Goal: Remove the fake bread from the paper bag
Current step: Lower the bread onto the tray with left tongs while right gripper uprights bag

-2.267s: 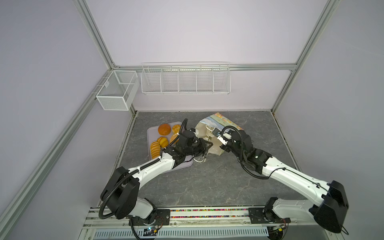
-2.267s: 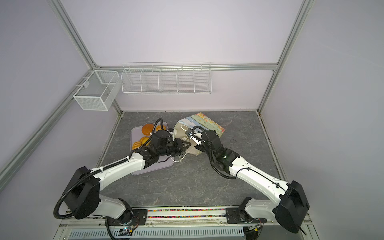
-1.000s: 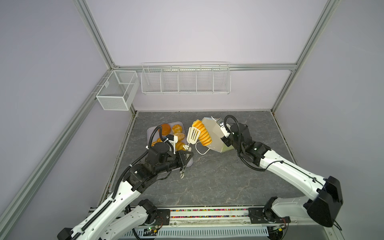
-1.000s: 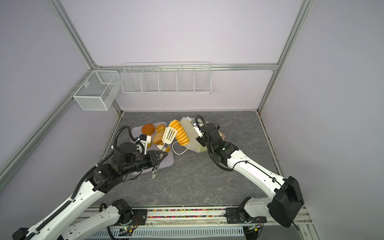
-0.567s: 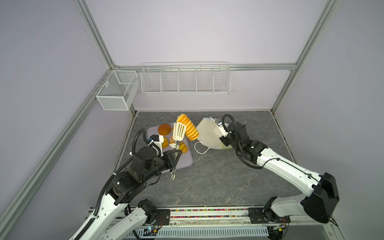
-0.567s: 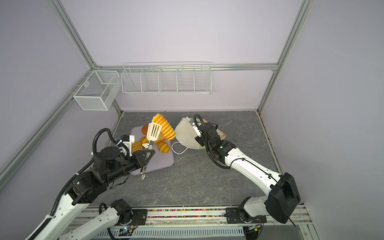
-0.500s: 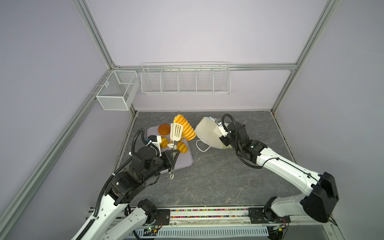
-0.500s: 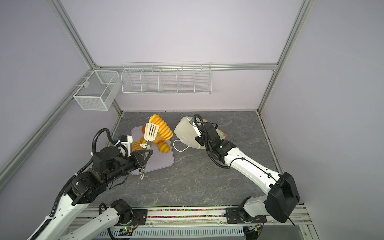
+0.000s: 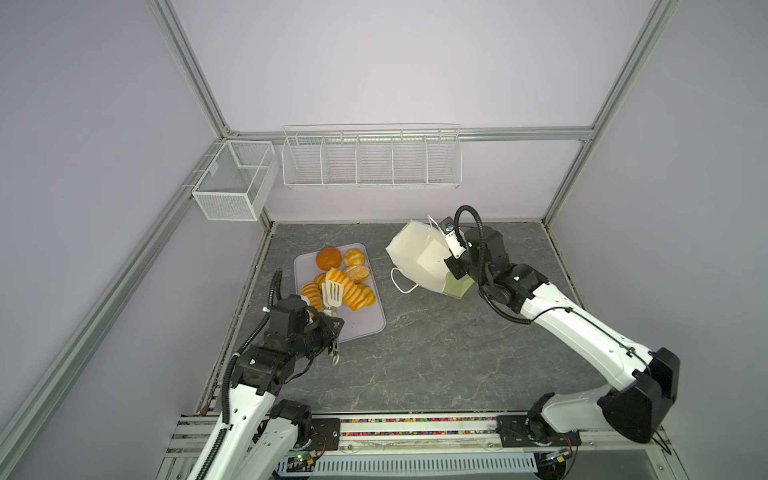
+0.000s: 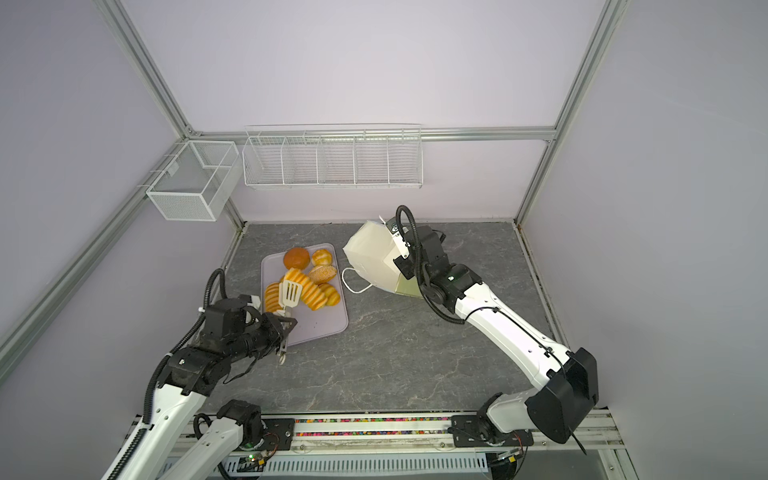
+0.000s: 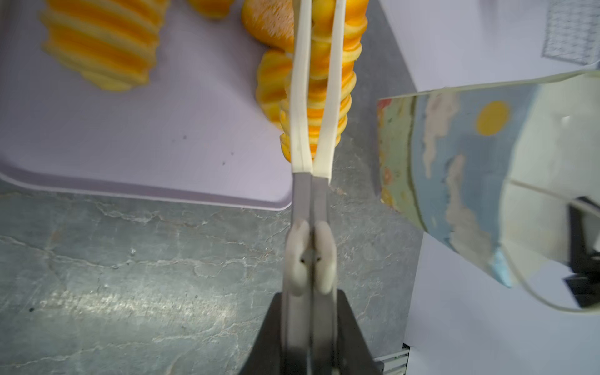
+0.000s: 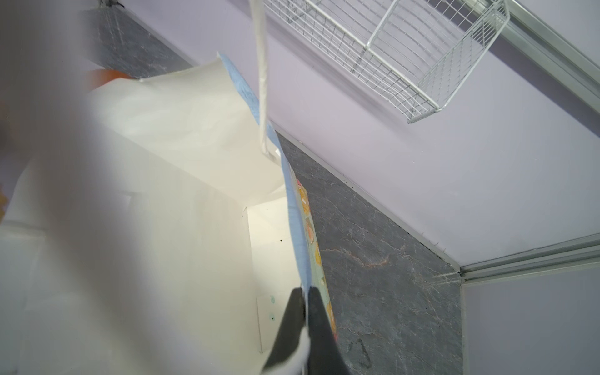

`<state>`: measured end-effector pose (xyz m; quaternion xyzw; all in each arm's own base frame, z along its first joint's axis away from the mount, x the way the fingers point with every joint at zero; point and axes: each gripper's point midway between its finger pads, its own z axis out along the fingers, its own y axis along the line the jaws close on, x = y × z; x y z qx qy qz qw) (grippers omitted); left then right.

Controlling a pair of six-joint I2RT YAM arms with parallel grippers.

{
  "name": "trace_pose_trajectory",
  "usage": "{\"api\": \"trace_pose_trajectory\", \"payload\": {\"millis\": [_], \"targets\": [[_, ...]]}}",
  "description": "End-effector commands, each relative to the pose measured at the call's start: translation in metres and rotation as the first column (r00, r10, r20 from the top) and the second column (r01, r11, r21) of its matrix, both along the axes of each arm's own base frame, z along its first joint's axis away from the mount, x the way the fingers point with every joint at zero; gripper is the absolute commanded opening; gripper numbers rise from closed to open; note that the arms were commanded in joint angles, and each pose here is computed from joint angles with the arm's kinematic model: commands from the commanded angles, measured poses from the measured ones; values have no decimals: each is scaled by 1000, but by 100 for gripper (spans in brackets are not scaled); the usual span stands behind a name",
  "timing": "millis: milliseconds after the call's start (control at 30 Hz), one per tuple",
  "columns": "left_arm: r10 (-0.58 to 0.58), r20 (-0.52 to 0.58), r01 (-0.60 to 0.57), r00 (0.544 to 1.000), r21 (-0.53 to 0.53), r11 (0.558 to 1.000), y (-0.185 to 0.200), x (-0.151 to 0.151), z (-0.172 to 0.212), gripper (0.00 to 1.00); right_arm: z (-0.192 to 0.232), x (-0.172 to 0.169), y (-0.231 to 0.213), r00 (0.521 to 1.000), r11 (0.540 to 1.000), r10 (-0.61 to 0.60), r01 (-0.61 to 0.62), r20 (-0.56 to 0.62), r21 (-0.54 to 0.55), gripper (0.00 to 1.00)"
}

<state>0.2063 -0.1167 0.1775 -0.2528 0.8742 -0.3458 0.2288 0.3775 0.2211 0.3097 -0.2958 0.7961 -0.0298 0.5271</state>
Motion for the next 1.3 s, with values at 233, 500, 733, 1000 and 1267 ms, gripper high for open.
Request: {"api": "trace_pose_trajectory", "payload": {"millis": [233,500,733,1000,1267], "targets": [[18,-38,-23,999,-136,990,-5,2,-19,0,-3,24,-8,983,972,19,25,-184,233,8],[101,-65,-110,993,-159,981,9,-2,-37,0,-31,48,-19,956,957,14,72,-293,282,13],[133,-102,-151,986,-196,969,8,-4,-48,0,-31,62,-41,956,955,-63,141,-286,261,24],[146,-98,-164,984,-205,965,8,0,-47,0,-12,60,-51,965,956,-96,158,-245,247,45],[168,-92,-184,982,-219,958,9,8,-47,0,-2,63,-67,963,949,-148,203,-226,241,59]]}}
